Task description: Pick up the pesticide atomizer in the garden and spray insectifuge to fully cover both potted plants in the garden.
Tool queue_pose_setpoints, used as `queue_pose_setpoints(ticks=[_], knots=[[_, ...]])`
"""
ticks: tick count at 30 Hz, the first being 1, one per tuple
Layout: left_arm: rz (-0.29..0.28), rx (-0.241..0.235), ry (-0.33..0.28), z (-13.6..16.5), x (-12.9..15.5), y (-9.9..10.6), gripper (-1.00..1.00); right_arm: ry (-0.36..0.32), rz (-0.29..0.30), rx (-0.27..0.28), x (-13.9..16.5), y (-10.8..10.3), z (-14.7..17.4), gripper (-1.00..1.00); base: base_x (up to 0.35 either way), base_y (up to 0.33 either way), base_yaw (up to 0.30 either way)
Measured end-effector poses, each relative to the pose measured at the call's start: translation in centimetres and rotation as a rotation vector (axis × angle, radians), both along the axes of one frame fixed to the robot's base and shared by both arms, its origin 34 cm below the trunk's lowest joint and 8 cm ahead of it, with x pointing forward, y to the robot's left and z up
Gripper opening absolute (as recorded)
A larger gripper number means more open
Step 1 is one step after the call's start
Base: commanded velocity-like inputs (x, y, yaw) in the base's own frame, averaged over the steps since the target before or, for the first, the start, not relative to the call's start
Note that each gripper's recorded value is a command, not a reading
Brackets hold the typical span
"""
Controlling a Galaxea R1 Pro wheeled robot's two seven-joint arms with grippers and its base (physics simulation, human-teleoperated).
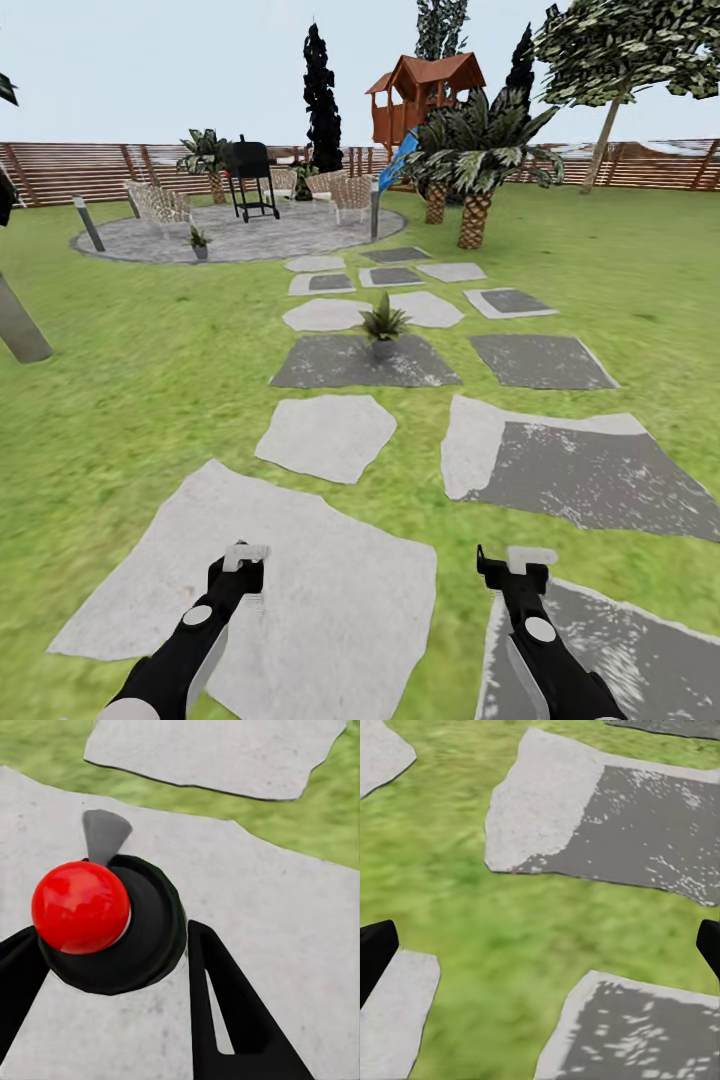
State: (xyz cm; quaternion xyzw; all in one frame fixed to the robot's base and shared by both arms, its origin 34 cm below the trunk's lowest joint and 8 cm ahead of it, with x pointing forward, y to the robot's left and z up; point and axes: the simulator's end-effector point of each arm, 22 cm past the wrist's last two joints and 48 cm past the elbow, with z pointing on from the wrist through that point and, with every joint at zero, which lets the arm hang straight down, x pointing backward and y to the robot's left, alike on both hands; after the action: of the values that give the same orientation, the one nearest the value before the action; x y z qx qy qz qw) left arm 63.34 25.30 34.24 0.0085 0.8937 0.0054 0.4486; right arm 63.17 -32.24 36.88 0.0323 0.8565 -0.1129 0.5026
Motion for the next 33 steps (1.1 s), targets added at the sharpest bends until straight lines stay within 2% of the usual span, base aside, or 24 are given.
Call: queue_pose_setpoints(ticks=[19, 33], knots=[[-0.001, 0.001, -0.002, 0.06, 0.05, 0.0, -1.0, 0.0, 0.0, 0.0, 0.0, 0.01, 0.01, 1.0, 0.315, 0.131, 0.0], [-0.001, -0.001, 0.0, 0.0, 0.0, -0.05, -1.0, 0.0, 0.002, 0.001, 0.01, 0.12, 0.0, 1.0, 0.336, 0.037, 0.0]])
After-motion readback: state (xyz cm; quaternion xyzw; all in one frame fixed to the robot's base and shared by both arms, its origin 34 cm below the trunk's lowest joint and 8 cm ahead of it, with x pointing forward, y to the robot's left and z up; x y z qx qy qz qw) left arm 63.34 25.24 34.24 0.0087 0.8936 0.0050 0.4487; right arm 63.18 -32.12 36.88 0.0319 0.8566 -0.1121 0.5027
